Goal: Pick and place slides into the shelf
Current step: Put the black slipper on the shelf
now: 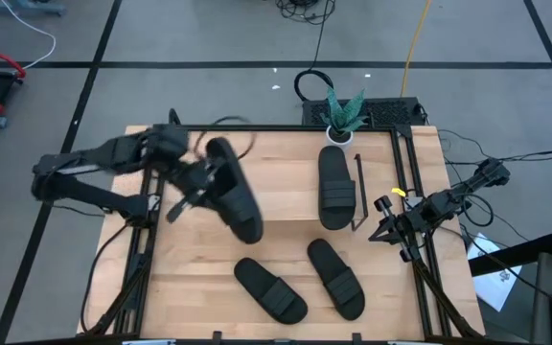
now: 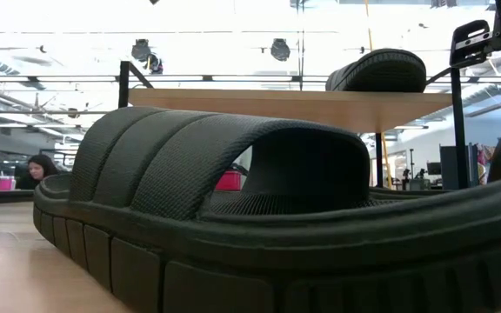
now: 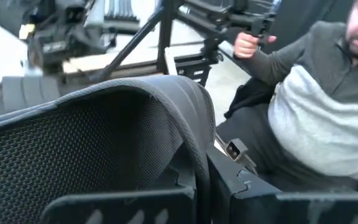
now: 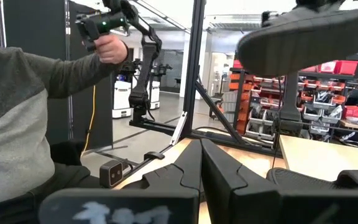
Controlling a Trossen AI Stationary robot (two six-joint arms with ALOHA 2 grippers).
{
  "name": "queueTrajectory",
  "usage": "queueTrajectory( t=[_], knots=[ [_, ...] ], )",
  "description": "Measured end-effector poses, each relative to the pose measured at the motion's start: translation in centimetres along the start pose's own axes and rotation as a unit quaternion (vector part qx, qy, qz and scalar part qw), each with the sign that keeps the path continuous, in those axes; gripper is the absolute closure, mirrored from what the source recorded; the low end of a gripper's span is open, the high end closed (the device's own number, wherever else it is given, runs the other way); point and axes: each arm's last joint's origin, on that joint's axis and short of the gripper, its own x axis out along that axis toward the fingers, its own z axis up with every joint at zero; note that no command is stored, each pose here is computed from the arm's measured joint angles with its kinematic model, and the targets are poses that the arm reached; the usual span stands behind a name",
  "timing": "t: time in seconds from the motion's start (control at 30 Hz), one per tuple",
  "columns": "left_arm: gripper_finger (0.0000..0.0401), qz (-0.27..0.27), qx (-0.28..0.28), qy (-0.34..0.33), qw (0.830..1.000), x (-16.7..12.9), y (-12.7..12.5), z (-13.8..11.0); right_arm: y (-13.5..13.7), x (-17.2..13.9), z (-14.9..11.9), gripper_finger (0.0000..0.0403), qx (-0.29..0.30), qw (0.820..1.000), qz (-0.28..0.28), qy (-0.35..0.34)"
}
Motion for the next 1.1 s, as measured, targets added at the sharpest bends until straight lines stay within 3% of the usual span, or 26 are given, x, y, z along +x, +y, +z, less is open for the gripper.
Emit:
queueTrajectory(
  t=[0.2,0.37,0.47,0.77,1.1],
  knots=[
    [0.0396,-0.054,-0.093,0.038,0.993,2.1,5.8,1.6,0.0,0.0,0.0,0.0403,0.000,1.000,0.000,0.000],
    [0.0396,-0.114,-0.152,0.075,0.979,4.5,9.4,0.9,0.0,0.0,0.0,0.0403,0.000,1.000,0.000,0.000],
    [0.0396,-0.121,-0.175,0.104,0.972,5.7,11.0,0.7,0.0,0.0,0.0,0.0403,0.000,1.000,0.000,0.000],
    [0.0396,-0.126,-0.163,0.177,0.962,8.5,14.5,1.3,0.0,0.0,0.0,0.0403,-0.010,1.000,0.000,0.001],
    [0.0396,-0.117,-0.138,0.195,0.964,11.1,17.6,1.5,0.0,0.0,0.0,0.0403,-0.010,1.000,0.000,0.000]
  ],
)
